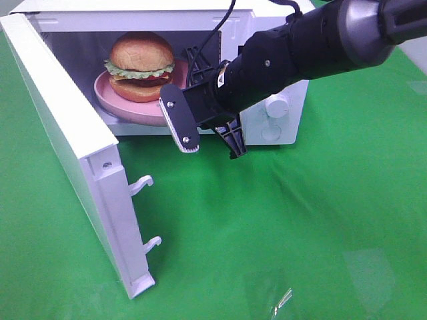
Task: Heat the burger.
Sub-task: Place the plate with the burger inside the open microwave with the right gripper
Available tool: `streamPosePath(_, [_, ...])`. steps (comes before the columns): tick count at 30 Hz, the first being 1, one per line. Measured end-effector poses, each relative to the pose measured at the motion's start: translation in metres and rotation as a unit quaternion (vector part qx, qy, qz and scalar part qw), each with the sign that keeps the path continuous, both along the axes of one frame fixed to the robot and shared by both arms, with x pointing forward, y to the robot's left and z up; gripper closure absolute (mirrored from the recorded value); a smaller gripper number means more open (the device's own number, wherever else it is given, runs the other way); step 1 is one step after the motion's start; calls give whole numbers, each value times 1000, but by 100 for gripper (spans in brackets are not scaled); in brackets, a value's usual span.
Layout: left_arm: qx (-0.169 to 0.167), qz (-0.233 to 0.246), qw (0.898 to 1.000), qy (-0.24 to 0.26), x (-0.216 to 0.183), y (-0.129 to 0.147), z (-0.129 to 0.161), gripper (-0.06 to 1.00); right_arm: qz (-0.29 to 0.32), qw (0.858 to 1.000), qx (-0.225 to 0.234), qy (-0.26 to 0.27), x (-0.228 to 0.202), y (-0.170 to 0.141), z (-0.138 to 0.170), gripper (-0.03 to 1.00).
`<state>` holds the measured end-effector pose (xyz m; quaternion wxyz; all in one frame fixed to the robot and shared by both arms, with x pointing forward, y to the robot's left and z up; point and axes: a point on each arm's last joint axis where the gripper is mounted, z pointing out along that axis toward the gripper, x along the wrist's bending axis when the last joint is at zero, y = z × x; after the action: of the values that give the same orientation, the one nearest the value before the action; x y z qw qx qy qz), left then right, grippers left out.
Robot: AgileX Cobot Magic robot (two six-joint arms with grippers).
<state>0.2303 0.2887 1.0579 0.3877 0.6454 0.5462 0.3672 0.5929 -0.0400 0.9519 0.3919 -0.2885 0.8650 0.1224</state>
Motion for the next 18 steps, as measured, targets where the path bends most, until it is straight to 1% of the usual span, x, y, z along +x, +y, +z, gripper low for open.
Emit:
streamPosePath(8, [0, 0, 1000, 0, 0, 0, 0, -3, -11, 1000, 1, 0, 13, 0, -6, 85])
streamPosePath(18, [0, 0, 1000, 0, 0, 0, 0, -3, -21, 1000, 6, 5, 33, 13, -11, 85])
